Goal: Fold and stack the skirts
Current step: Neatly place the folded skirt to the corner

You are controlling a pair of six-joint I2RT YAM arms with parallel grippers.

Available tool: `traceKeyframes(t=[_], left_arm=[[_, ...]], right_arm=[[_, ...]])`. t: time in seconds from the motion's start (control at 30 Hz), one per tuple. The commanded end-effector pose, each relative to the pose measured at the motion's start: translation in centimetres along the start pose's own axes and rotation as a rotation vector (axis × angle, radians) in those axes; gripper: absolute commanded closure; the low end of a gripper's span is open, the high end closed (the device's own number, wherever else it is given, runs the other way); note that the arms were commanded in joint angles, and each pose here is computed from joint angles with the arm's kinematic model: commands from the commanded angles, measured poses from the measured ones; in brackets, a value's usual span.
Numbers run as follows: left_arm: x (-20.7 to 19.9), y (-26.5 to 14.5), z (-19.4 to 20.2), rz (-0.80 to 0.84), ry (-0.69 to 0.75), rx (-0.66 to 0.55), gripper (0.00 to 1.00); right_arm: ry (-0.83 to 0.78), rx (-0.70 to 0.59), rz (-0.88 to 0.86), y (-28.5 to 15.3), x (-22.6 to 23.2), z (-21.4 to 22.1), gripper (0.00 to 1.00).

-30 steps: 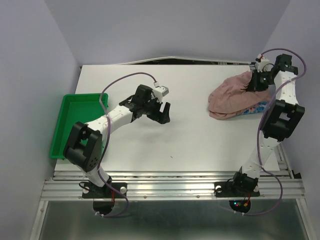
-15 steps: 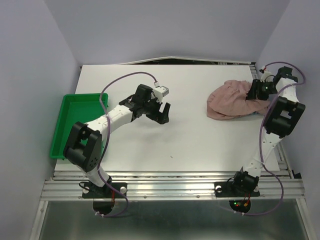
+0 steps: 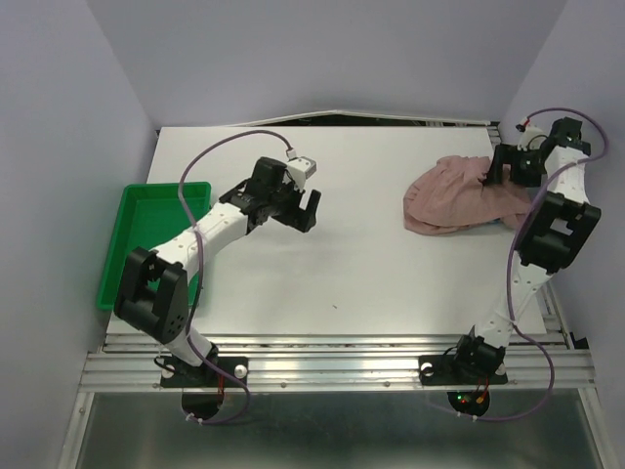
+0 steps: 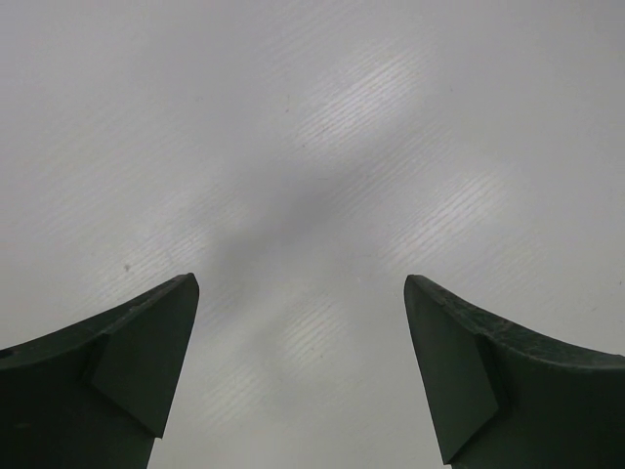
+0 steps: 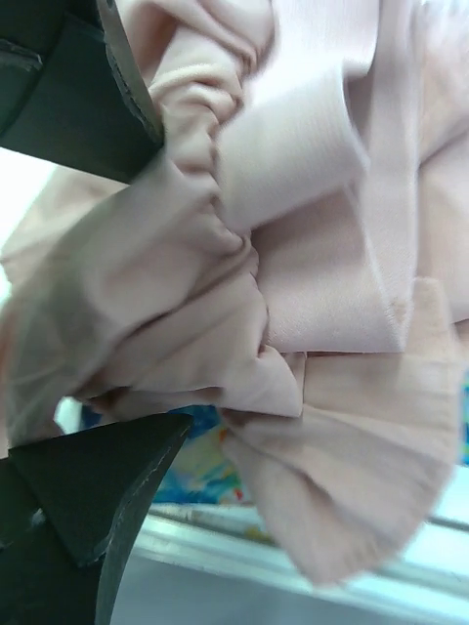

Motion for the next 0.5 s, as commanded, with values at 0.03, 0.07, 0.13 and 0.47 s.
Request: traceKeyframes(t=[0.03,0.07,0.13,0.47], left_arm=[[0.2,-4.7,-4.4,-0.021,0.061,-0.195,0.01],[0.5,-5.2,-4.7,-0.03,0.055,-0.215,0.02],[0.7,-6.5,-5.3,-0.029,0.055,-0.273,0.01],[5.1,-9.4,-7.9,-0.059,0.029,-0.233,0.01]], right_arm=[[-0.059,-0.191,0.059,-6.6,1.6,-5.4,0.0],[-0.06,-0.2,0.055,-7.0,1.8,-5.6,0.0],[-0.066,-0.22,0.054,-7.8,2.2,-6.2,0.0],[-0.108,-0.363,-0.059,-14.1,8.5,-8.5,0.0]])
Point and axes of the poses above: each gripper's point midway between its finger pads, its own y axis out along the fingers, its own x axis along the line the jaws close on, z = x × y, the point moved 6 cm from there along -y, back along the fingers
